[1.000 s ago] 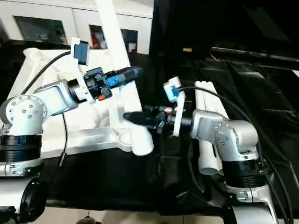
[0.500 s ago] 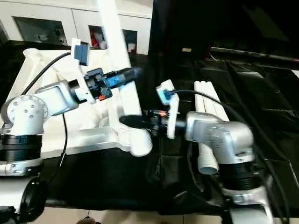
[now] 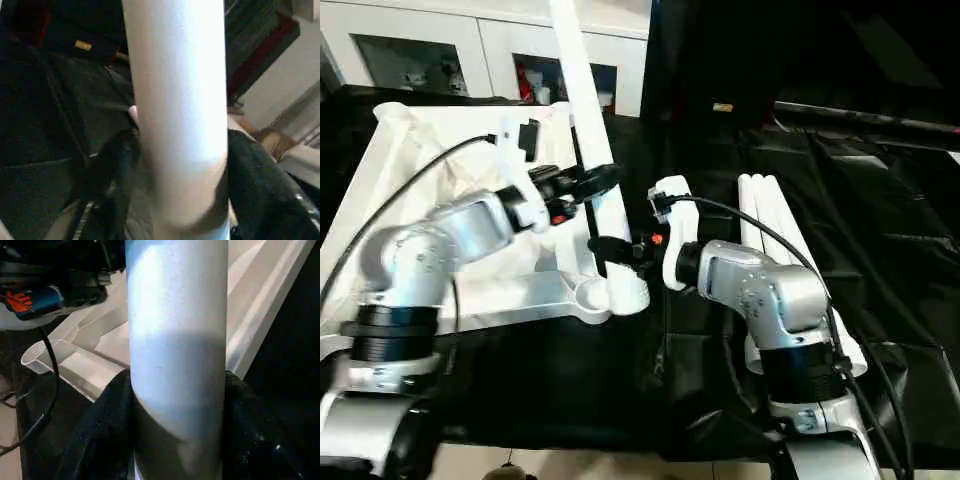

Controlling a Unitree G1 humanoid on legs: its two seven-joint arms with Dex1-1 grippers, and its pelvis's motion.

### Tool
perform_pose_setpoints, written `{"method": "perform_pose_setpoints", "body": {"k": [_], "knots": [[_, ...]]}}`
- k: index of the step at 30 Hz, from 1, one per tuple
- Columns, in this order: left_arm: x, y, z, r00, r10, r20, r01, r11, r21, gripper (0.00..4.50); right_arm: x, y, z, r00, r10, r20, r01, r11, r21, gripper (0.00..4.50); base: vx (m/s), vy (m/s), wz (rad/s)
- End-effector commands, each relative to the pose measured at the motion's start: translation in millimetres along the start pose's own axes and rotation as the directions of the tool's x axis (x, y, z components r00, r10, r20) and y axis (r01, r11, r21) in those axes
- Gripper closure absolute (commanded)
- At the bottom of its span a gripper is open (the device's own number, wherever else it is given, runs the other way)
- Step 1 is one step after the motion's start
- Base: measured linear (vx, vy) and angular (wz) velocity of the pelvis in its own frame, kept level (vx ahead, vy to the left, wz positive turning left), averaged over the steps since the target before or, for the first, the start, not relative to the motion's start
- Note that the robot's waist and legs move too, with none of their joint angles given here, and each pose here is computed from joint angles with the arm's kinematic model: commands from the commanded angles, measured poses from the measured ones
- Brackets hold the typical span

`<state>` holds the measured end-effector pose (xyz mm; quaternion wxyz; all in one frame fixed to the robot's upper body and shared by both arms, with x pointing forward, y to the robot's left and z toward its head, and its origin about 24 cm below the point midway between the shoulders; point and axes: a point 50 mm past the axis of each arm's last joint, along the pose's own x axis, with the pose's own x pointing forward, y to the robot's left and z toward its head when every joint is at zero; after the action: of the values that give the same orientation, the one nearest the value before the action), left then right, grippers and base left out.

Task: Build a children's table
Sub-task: Pick table leg

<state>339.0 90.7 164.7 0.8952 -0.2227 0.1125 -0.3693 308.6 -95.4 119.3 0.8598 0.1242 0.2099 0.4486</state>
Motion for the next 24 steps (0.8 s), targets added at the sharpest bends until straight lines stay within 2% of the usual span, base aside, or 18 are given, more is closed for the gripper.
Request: {"method": "perform_pose_setpoints", "body": {"k": [1, 4, 7, 11, 15, 16, 18, 21, 22, 24], "knots": [[0.8, 0.4, 2.1, 0.999, 0.026, 0.027, -0.026, 0.999, -0.022, 2.02, 4.4, 5.6, 9.9, 1.0, 0.016, 0.02, -0.015, 0.999, -0.05, 2.61, 0.0, 0.0, 0.0], [1.2, 0.5, 1.6, 0.999, 0.033, 0.027, -0.032, 0.999, -0.022, 2.15, 5.7, 6.0, 10.4, 1.0, 0.016, 0.018, -0.015, 0.998, -0.058, 2.61, 0.0, 0.0, 0.0], [0.7, 1.6, 2.0, 0.998, 0.044, 0.037, -0.042, 0.998, -0.039, 2.47, 6.9, 6.4, 12.2, 1.0, 0.016, 0.021, -0.015, 0.997, -0.073, 2.61, 0.0, 0.0, 0.0], [-0.4, 2.9, 4.4, 0.998, 0.05, 0.046, -0.048, 0.998, -0.046, 2.58, 6.9, 5.5, 14.0, 1.0, 0.0, 0.023, 0.003, 0.994, -0.107, 2.61, 0.0, 0.0, 0.0], [-1.2, 0.8, 8.8, 0.998, 0.018, 0.067, -0.014, 0.999, -0.052, 2.62, 6.5, 7.0, 18.9, 0.997, 0.008, 0.073, 0.004, 0.987, -0.159, 2.61, 0.0, 0.0, 0.0], [-1.2, 0.8, 8.8, 0.998, 0.018, 0.067, -0.014, 0.999, -0.052, 2.62, 6.5, 7.0, 18.9, 0.997, 0.008, 0.073, 0.004, 0.987, -0.159, 2.26, 0.0, 0.0, 0.0], [-2.2, -3.8, 10.0, 0.997, -0.035, 0.064, 0.038, 0.998, -0.054, 2.62, 3.2, 10.2, 21.3, 0.993, 0.07, 0.094, -0.059, 0.992, -0.113, 1.91, 0.0, 0.0, 0.0], [-3.6, -8.7, 11.0, 0.993, -0.11, 0.048, 0.112, 0.993, -0.04, 2.62, -3.8, 13.5, 23.2, 0.989, 0.118, 0.09, -0.108, 0.987, -0.115, 1.82, 0.0, 0.0, 0.0], [-5.5, -11.5, 12.3, 0.986, -0.165, 0.037, 0.166, 0.986, -0.021, 2.62, -7.9, 12.3, 22.9, 0.989, 0.128, 0.078, -0.119, 0.987, -0.112, 1.58, 0.0, 0.0, 0.0], [-10.5, -16.5, 15.8, 0.963, -0.27, 0.015, 0.27, 0.963, 0.023, 2.63, -17.1, 10.9, 21.1, 0.985, 0.164, 0.052, -0.158, 0.983, -0.097, 1.5, 0.0, 0.0, 0.0]]}}
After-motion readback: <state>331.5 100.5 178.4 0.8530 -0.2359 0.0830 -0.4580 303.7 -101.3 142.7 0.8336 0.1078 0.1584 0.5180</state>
